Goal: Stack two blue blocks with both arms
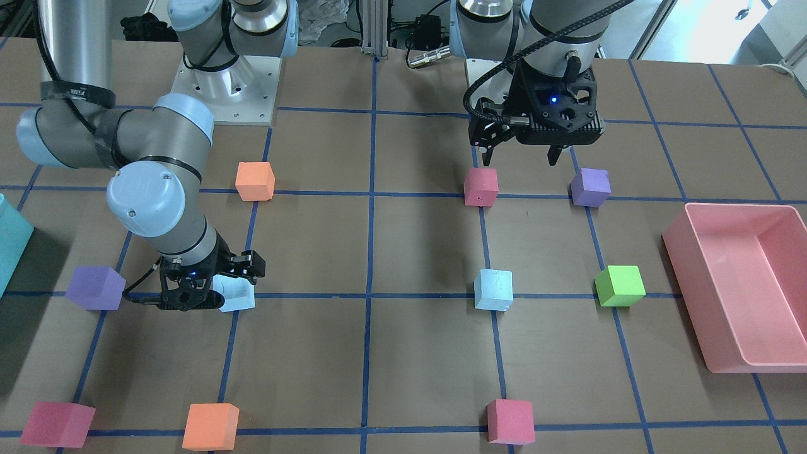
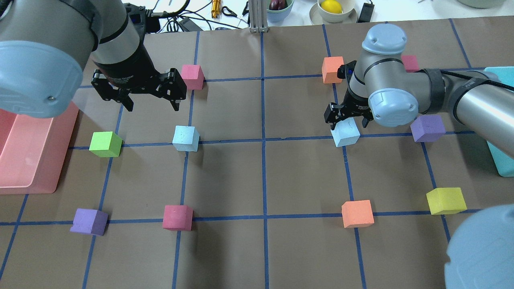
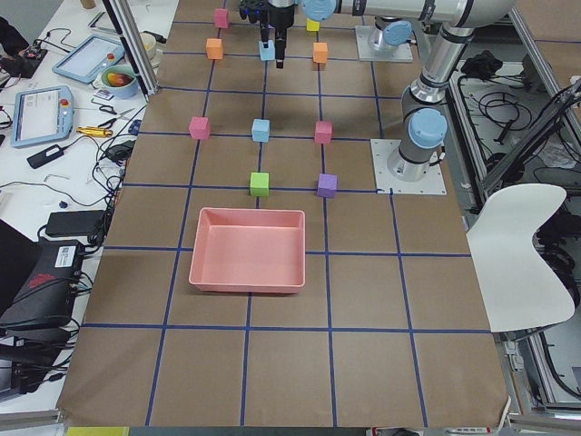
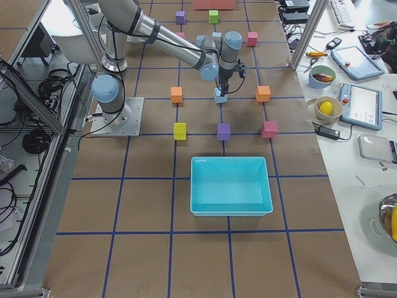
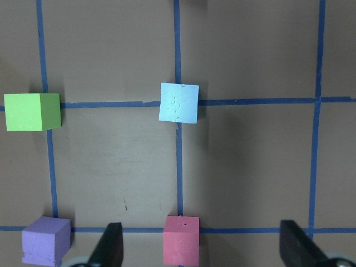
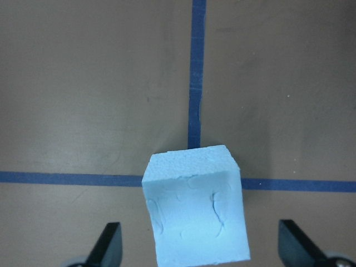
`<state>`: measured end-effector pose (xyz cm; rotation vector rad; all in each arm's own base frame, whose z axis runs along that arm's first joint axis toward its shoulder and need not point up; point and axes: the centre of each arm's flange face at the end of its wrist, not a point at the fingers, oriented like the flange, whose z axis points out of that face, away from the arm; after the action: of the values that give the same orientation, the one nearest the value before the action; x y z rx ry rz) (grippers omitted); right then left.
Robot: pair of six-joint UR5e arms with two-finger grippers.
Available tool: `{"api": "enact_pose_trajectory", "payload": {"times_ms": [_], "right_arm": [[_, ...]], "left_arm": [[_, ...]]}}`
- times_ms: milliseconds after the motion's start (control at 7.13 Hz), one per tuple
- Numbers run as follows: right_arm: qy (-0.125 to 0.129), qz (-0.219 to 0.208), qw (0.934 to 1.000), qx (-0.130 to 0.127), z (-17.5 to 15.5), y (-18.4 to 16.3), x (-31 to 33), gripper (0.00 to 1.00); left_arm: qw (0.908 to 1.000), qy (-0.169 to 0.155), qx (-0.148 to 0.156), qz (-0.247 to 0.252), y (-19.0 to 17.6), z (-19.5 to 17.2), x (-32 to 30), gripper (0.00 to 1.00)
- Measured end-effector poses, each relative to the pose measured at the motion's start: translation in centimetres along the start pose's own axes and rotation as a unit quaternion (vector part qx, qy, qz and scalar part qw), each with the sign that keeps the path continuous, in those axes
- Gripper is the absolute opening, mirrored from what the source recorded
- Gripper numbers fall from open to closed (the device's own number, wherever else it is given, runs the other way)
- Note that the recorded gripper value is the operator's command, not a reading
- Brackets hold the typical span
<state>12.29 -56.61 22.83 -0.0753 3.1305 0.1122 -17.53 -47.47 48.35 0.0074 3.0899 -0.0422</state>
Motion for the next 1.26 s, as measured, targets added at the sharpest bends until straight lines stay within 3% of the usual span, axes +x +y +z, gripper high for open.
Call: {"api": "enact_pose_trajectory", "payload": {"times_ms": [280,561,701,981,1262], "right_arm": [[-0.001,-0.002,0.9999,-0.012,1.3,0.0,0.0,0.96],[-0.002,-0.010,0.9998,-0.020,2.2,0.2,0.0,0.17],[-0.003,-0.016,0.9997,-0.020,2.3,0.2,0.0,0.00],[-0.003,-0.028,0.9995,-0.016,1.8,0.0,0.1,0.00],[-0.001,-0.026,0.9996,0.008,-0.7,-1.0,-0.1,0.00]], "left_arm": [[1.0000,0.000,0.001,0.000,0.0,0.0,0.0,1.00],[1.0000,0.000,0.001,0.000,0.0,0.0,0.0,1.00],[1.0000,0.000,0.001,0.000,0.0,0.0,0.0,1.00],[1.0000,0.000,0.000,0.000,0.0,0.0,0.0,1.00],[1.0000,0.000,0.001,0.000,0.0,0.0,0.0,1.00]]}}
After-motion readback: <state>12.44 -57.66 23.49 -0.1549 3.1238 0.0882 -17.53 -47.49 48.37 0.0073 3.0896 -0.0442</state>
